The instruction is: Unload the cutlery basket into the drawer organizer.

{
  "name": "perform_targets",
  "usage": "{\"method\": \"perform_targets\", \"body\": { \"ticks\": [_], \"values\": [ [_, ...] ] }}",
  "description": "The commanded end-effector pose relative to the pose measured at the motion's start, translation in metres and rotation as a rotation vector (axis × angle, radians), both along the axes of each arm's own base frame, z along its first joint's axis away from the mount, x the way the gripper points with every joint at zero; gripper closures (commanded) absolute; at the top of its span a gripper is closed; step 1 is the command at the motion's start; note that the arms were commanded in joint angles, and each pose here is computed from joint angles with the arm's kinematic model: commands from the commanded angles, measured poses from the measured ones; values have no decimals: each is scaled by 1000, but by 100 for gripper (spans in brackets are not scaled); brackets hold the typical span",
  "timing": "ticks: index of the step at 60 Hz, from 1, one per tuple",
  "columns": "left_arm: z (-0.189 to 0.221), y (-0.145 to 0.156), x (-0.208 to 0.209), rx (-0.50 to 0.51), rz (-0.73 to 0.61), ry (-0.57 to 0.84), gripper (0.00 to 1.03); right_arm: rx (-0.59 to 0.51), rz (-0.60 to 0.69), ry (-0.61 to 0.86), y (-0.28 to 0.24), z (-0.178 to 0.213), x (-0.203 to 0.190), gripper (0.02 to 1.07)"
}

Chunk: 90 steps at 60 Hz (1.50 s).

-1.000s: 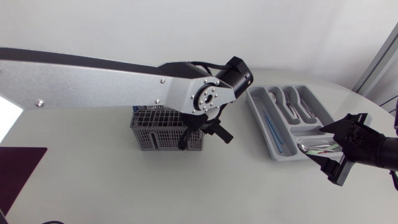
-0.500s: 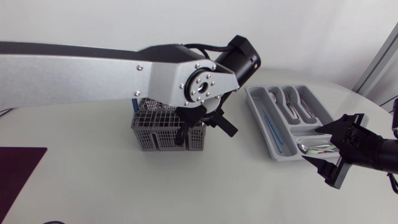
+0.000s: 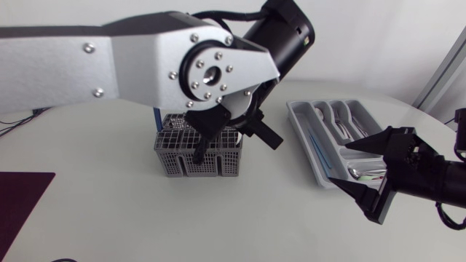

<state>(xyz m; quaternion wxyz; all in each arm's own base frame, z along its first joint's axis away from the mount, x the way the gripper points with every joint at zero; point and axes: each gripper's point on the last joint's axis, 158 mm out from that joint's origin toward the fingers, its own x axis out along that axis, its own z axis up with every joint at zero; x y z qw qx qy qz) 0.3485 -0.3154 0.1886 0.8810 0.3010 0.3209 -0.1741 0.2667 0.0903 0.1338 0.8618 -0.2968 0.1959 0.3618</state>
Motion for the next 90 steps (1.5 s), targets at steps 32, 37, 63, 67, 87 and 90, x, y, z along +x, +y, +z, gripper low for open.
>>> {"method": "perform_targets", "body": {
  "ticks": [32, 37, 63, 67, 87, 90],
  "values": [
    [64, 26, -16, -107, 14, -55, 100, 381, 175, 151, 81, 60, -12, 7],
    [65, 23, -20, -148, 7, -9, 100, 406, 175, 145, 85, 66, -11, 7],
    [17, -5, -17, -369, -19, 392, 100, 406, 177, 100, 106, 67, -12, 10],
    [15, -9, -20, -384, -36, 420, 100, 388, 175, 86, 110, 64, -12, 10],
    [20, -34, -44, -442, -119, 511, 100, 363, 163, 124, 121, 49, -1, 11],
    [20, -36, -47, -441, -126, 515, 100, 362, 162, 133, 122, 47, 1, 12]
  ]
}}
